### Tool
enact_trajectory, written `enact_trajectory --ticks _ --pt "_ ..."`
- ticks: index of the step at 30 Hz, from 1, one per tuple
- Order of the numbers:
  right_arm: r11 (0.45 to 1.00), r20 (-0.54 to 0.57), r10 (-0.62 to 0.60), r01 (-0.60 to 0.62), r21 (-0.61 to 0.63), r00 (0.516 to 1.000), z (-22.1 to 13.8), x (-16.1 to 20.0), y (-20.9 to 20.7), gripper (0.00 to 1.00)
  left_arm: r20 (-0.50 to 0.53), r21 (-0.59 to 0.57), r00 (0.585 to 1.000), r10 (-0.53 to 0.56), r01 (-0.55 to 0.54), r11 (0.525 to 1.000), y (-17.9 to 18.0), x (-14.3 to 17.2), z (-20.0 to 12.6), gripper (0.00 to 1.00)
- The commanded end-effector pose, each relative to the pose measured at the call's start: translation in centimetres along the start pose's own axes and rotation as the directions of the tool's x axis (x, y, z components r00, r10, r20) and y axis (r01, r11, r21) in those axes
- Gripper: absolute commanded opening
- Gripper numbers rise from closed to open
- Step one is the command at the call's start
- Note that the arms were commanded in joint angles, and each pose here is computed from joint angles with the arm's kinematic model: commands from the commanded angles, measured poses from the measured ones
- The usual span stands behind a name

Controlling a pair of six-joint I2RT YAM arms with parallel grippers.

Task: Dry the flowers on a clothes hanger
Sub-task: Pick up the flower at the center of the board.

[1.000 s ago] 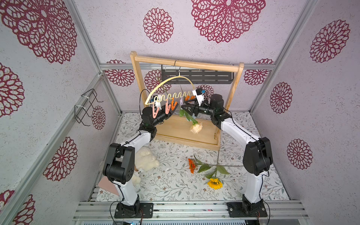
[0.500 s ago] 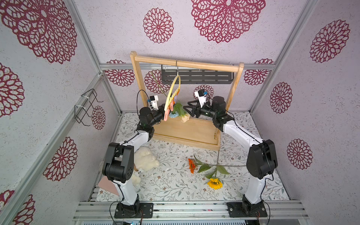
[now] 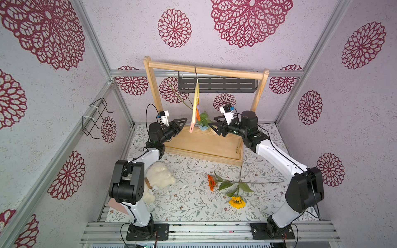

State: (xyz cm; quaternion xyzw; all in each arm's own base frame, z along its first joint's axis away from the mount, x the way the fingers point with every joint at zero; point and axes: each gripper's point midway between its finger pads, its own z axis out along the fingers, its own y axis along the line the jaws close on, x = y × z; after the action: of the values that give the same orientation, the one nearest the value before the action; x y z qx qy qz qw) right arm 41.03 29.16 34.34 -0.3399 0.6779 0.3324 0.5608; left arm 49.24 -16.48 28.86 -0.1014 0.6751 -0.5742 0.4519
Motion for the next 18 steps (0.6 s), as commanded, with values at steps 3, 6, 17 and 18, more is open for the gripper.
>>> enact_trajectory --ticks 3,6,17,18 --pt "0.990 -0.082 -0.118 0.123 0.063 0.990 -3.8 2.8 1.0 0.60 -0.013 -0.007 0.998 0.056 -0.057 0.998 -1.3 0.3 -2.4 0.43" --pt "0.987 -0.172 -0.143 0.153 0.051 0.975 -5.6 6.1 2.2 0.60 -0.025 -0.050 0.998 0.063 -0.065 0.997 -0.7 0.9 -3.8 0.43" --pt "0.933 -0.481 -0.359 0.297 -0.203 0.800 -11.3 18.4 7.4 0.63 -0.070 -0.254 0.993 0.096 -0.111 0.961 2.3 2.6 -9.3 0.52" --pt "0.931 -0.513 -0.364 0.298 -0.210 0.778 -11.7 19.2 7.3 0.63 -0.073 -0.269 0.992 0.098 -0.115 0.956 2.6 2.7 -9.8 0.53"
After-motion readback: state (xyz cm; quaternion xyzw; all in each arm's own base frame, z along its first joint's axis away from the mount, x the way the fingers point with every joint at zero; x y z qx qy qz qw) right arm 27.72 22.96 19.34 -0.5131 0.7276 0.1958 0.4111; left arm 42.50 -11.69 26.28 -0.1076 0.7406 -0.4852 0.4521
